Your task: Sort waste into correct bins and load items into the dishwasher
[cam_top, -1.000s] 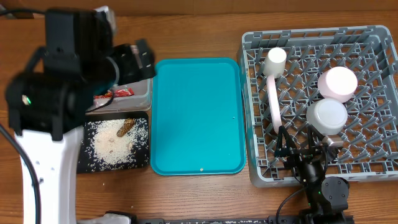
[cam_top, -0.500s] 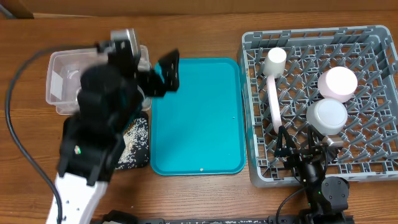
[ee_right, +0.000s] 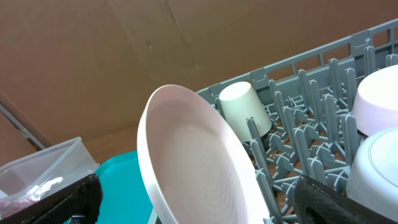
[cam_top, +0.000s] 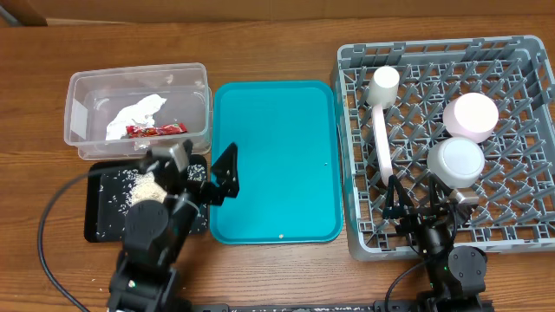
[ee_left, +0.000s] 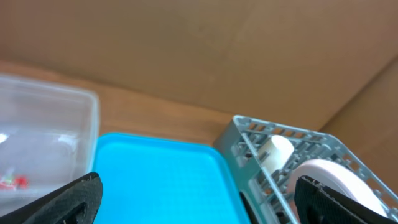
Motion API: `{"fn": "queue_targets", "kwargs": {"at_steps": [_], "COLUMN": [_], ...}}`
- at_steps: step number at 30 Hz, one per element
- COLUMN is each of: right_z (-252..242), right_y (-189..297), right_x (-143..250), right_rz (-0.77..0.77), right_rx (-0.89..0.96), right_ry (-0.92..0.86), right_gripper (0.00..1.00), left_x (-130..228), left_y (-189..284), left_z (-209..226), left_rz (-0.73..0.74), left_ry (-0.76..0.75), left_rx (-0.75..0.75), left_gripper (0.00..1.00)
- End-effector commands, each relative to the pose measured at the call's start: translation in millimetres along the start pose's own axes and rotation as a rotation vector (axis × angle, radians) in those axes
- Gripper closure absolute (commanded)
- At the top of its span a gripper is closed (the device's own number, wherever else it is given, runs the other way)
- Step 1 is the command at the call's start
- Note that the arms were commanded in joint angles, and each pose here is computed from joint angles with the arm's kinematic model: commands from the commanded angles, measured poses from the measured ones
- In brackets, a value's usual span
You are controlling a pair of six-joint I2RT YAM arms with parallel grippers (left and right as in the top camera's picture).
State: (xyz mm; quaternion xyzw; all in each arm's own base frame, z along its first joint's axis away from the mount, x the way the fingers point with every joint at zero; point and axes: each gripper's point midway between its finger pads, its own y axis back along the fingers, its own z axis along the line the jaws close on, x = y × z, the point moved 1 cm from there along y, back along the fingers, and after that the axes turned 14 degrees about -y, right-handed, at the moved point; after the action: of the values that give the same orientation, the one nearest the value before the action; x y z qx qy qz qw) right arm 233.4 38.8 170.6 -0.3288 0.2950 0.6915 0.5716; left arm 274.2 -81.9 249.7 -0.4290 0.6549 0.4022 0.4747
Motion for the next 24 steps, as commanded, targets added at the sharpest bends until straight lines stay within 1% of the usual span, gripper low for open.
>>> {"fn": "queue_targets", "kwargs": {"at_steps": [1, 4, 16, 22, 24], "right_z": [0, 0, 0, 0, 0], "right_y": [0, 0, 0, 0, 0], "right_x": [1, 1, 1, 1, 1], "right_rz": [-0.005, -0.005, -0.005, -0.005, -0.005], "right_rx": [-0.004, -0.004, -0.004, -0.004, -0.005], "right_ry": [-0.008, -0.008, -0.008, -0.008, -0.008], "right_gripper": [0.00, 0.00, 0.00, 0.00, 0.00], "left_x": [20, 34, 74, 90, 95], "left_y": [9, 16, 31, 36, 37], "left_z": [20, 34, 65, 79, 81], "left_rz": [-0.015, -0.030, -0.061, -0.072, -0.048], "left_ry": [0.117, 0.160, 0.171, 0.144, 0.104], "left_rx": [-0.061, -0.099, -0.190, -0.244, -0.259], "left_gripper": [0.00, 0.00, 0.00, 0.00, 0.00]}}
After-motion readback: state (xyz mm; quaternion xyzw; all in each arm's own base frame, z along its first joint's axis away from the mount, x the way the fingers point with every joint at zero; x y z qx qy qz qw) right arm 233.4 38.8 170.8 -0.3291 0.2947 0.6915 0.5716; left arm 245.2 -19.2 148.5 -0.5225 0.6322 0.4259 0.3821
